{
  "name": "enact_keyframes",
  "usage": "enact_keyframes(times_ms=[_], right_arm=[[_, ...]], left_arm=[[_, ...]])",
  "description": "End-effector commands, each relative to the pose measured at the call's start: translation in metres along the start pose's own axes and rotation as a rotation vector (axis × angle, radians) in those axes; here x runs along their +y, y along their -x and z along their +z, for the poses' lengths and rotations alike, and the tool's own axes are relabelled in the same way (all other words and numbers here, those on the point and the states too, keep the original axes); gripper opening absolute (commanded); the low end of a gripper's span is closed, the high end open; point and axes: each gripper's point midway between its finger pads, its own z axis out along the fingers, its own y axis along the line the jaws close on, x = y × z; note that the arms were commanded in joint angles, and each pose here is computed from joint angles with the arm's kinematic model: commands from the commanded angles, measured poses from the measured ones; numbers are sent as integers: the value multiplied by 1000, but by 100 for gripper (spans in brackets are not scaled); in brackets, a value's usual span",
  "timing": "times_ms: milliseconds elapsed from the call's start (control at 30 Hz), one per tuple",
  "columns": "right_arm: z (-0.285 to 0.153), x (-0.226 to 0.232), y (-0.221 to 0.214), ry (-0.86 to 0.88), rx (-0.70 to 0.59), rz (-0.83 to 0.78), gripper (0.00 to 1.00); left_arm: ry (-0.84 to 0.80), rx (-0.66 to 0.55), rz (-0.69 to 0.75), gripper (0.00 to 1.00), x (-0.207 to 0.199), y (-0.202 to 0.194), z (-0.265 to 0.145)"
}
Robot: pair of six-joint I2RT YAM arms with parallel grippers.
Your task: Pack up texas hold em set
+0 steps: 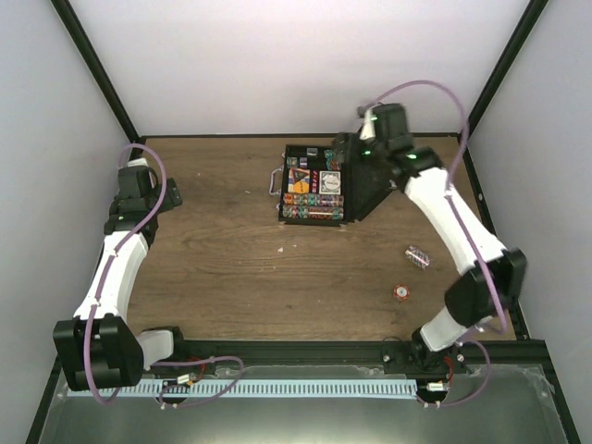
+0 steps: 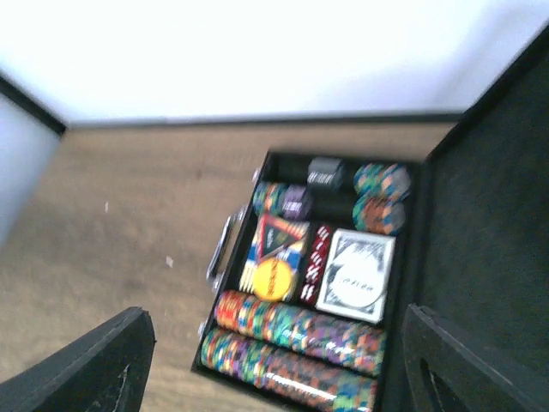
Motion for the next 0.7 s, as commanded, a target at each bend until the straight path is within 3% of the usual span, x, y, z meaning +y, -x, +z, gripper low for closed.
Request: enact_keyframes(times_ms=[0,167,300,567,667], right_arm=[[-68,-70,34,-140,-142,155,83],[-138,-195,0,-369,-300,470,99],[-169,-256,-59,-487,-358,686,100],[-120,-264,-180,-519,-75,920,100],[-118,-265,-201,-554,-4,943,100]], left_arm=[[-13,-22,5,100,-2,4,-5],[-14,-34,1,100,-2,6,-7],[-21,-29,1,100,-3,5,-7],[-32,-32,-1,100,-5,6,-9],[-31,-31,0,100,-5,6,-8]])
